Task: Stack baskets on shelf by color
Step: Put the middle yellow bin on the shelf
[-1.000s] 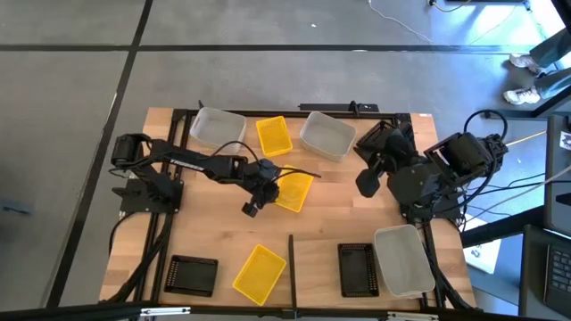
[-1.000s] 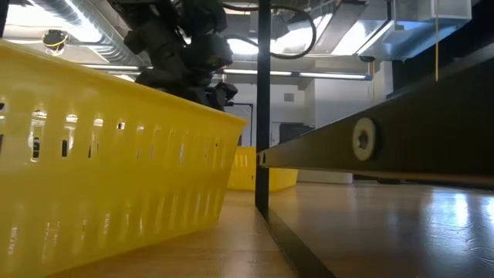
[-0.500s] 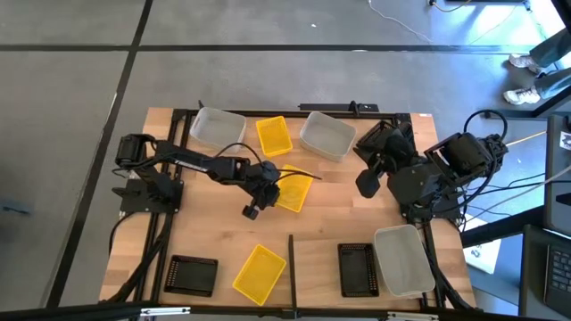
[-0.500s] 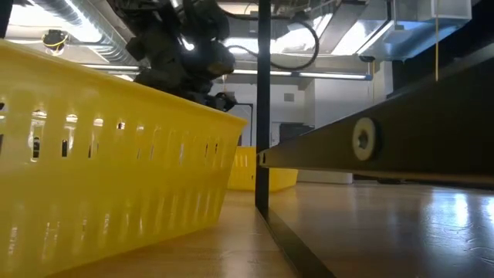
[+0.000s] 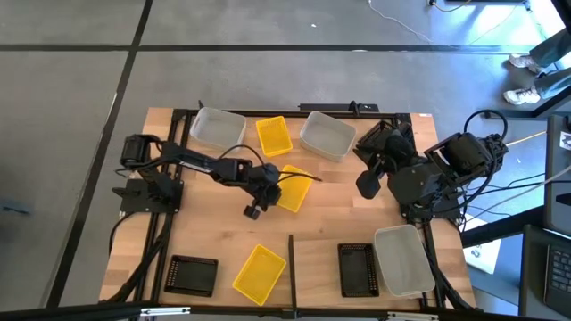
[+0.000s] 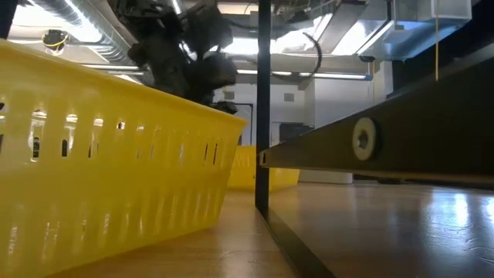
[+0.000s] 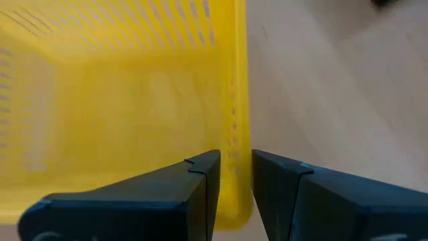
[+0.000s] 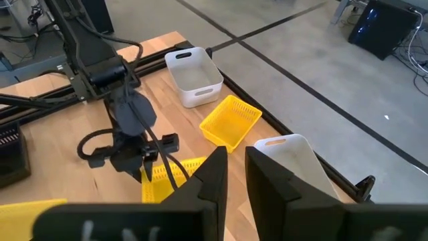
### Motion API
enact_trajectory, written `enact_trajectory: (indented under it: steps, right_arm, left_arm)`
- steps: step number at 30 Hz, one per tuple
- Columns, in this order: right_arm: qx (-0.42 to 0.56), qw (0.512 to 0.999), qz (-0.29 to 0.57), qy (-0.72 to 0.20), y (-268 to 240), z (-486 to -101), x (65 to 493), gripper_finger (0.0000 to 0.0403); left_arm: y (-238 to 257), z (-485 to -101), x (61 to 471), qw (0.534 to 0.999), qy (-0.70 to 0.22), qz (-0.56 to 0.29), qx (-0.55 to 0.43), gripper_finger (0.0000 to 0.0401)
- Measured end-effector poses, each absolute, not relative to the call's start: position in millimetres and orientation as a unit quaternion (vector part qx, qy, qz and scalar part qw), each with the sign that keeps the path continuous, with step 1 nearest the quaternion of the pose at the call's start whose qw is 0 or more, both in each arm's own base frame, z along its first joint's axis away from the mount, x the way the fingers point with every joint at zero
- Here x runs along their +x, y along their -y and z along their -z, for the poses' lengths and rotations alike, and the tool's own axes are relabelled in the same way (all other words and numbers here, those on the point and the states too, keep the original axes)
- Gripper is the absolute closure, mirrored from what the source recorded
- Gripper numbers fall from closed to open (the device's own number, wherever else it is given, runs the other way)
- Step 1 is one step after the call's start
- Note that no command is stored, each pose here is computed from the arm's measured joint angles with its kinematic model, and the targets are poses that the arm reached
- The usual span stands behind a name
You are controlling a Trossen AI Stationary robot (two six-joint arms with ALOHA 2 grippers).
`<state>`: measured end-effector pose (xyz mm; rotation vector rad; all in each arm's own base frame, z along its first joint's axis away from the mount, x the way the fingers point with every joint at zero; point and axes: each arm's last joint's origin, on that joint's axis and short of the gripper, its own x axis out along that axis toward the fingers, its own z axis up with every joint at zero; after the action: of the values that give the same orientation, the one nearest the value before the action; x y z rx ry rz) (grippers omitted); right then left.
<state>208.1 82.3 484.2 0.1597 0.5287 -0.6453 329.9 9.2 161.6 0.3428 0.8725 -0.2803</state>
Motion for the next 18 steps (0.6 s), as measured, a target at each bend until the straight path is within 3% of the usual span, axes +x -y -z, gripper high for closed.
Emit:
enact_trajectory:
  steps: [6,10,13,18]
  right_arm:
    - [0.078,0.911,0.311,-0.258,-82,-484,208,0.0350]
    - [0.079,0.911,0.311,-0.259,-83,-484,208,0.0350]
    - [0.079,0.911,0.310,-0.259,-83,-484,208,0.0350]
    - [0.077,0.911,0.310,-0.260,-83,-484,208,0.0350]
  left_arm:
    - [-5,-142,333,0.868,-0.447,0.141,0.163,0.0331]
    - [1,-142,334,0.867,-0.445,0.140,0.175,0.0354]
    - [5,-146,334,0.868,-0.446,0.137,0.169,0.0389]
    - [3,-168,345,0.874,-0.448,0.094,0.165,0.0399]
